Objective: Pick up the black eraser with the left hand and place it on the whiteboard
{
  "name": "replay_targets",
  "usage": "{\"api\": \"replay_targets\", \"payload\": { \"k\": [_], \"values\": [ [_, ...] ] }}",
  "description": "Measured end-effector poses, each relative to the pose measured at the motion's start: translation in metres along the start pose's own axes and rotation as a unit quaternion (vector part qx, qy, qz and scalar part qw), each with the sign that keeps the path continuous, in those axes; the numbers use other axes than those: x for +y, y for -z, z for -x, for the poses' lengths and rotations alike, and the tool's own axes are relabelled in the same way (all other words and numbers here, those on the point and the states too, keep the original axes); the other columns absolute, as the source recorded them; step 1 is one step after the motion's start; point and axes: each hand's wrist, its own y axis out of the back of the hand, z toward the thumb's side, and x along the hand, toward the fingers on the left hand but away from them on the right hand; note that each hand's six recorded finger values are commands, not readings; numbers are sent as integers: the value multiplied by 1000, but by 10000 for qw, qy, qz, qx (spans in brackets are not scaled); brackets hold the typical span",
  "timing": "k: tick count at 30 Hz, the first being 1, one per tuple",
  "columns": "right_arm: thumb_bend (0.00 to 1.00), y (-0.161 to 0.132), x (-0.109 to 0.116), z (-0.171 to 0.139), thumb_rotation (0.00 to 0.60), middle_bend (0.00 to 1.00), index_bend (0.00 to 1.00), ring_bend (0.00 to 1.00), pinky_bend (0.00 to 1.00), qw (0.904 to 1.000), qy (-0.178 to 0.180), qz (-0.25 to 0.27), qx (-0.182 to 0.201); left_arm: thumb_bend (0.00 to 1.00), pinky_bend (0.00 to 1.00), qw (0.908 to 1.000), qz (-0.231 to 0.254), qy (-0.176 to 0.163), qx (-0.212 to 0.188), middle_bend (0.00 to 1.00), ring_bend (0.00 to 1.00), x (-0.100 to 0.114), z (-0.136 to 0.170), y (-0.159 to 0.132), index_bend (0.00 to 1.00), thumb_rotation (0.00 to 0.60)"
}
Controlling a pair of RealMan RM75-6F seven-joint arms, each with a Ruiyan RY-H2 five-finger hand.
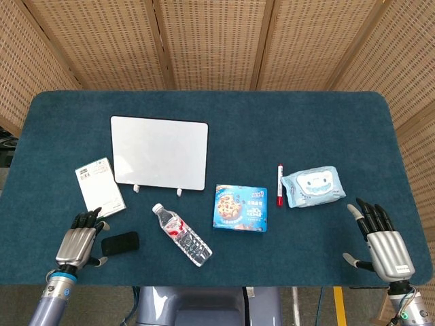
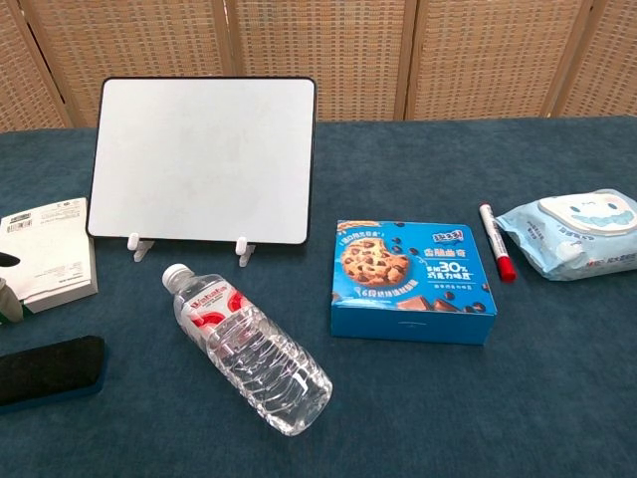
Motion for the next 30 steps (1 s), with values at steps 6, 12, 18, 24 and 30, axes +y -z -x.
{"api": "replay_targets", "payload": {
  "k": [6,12,18,24,30],
  "values": [
    [53,0,0,0,600,0,0,0,0,10000,7,3,3,0,0,10000,63,34,-21,0,0,-3,-6,-7,313,600],
    [53,-2,-1,0,600,0,0,0,0,10000,-9,-13,34,0,0,9999,69,51,-84,0,0,-3,-12,-15,315,600],
    [53,-1,0,-1,600,0,0,0,0,10000,12,6,15,0,0,9998,34,89,-146,0,0,-4,-15,-25,326,600],
    [53,0,2,-1,600,0,0,0,0,10000,27,25,11,0,0,9999,45,101,-111,0,0,-5,-16,-28,328,600],
    [53,-1,1,-1,600,0,0,0,0,10000,19,18,22,0,0,9998,54,176,-104,0,0,-10,-19,-30,330,600]
  ]
}}
